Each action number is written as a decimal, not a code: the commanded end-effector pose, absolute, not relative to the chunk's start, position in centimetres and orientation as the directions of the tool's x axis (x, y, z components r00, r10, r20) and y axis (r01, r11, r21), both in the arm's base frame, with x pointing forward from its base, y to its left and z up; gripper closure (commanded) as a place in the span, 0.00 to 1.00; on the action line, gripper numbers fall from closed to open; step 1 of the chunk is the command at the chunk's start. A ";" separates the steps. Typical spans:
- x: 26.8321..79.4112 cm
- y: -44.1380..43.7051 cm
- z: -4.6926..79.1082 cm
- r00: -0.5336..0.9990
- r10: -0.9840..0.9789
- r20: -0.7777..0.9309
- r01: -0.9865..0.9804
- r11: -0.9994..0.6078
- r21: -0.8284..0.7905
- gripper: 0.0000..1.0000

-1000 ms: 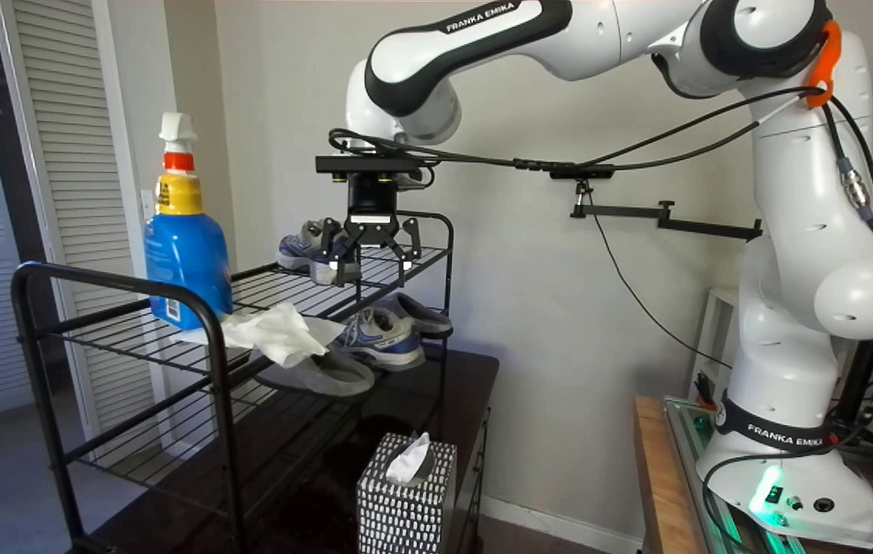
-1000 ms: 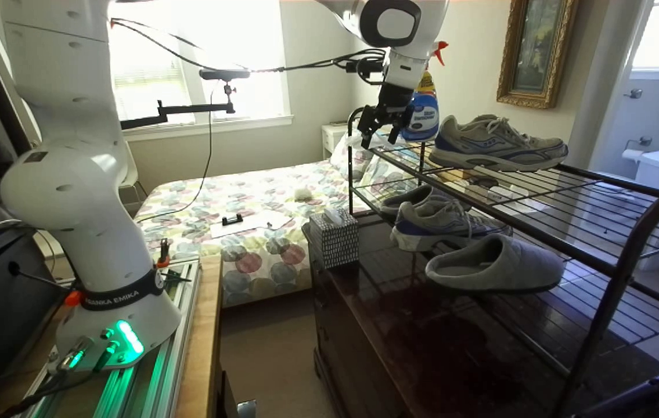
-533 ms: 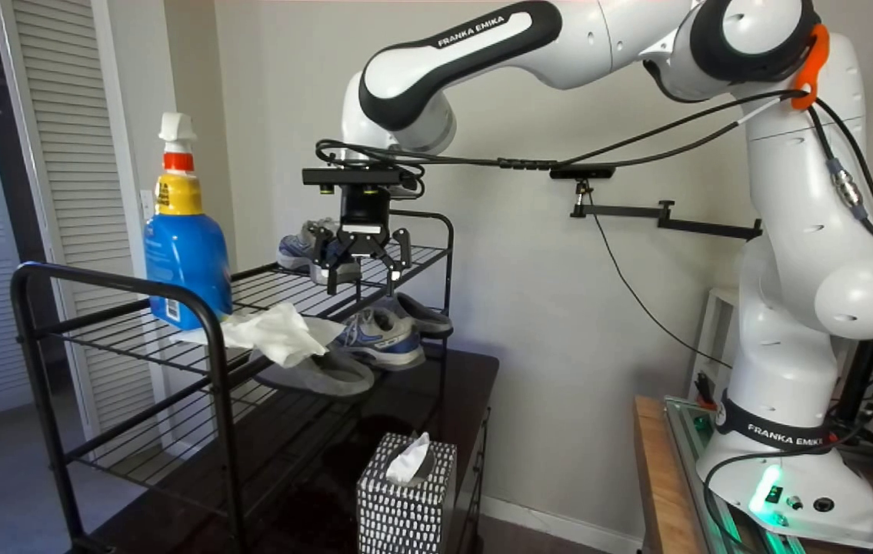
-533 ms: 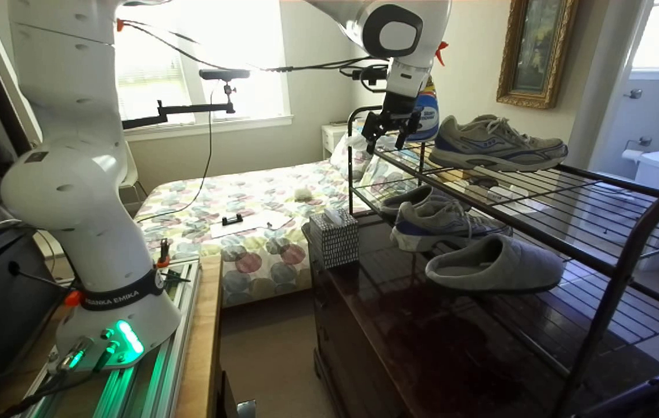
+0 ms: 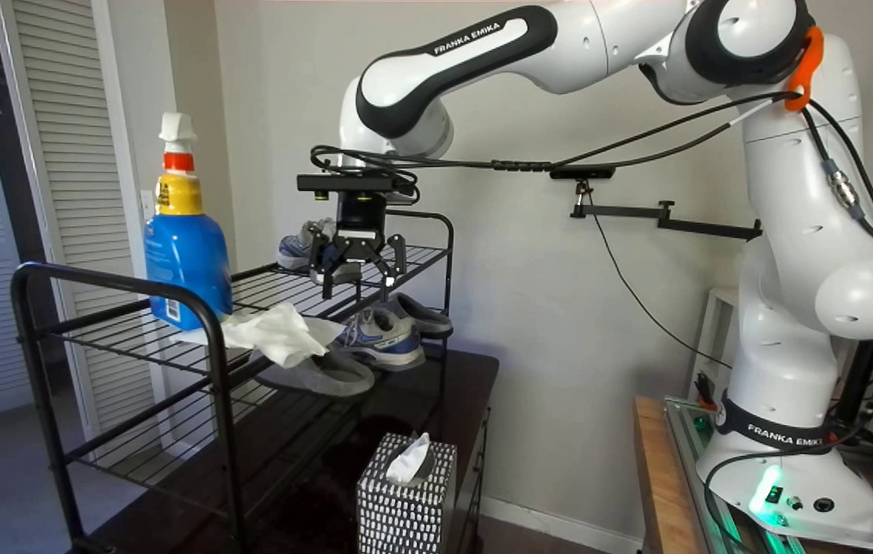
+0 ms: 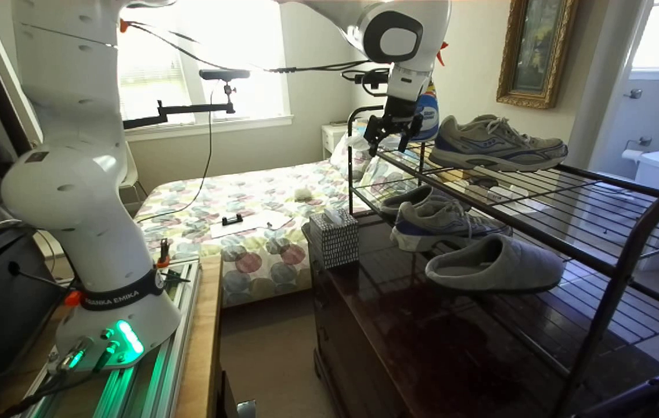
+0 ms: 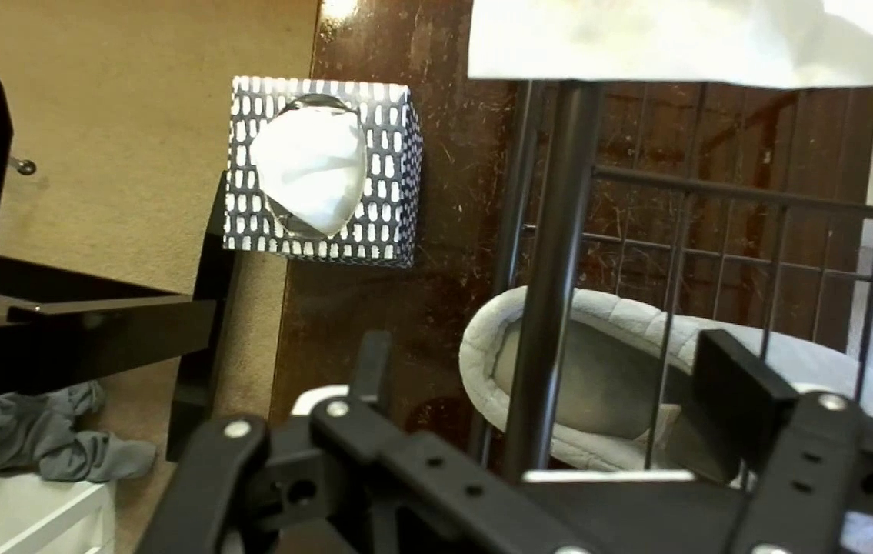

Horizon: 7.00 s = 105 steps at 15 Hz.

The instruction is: Move the shoe rack slightly

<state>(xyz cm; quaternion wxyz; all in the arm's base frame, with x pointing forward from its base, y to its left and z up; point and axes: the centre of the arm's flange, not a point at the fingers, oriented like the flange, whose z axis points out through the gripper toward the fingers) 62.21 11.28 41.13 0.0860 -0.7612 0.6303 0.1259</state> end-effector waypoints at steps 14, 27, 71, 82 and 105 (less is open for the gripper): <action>65.0 14.6 38.9 0.197 -0.937 -0.288 -0.978 -0.208 0.009 0.46; 66.2 15.1 39.2 0.145 -0.945 -0.293 -0.987 -0.157 0.020 0.72; 61.9 11.9 37.4 0.451 -0.687 -0.570 -0.879 -0.454 -0.149 0.72; 63.9 13.0 37.3 0.432 -0.694 -0.576 -0.878 -0.470 -0.093 0.22; 62.4 18.5 44.2 0.084 -0.961 -0.265 -0.996 -0.085 -0.008 0.00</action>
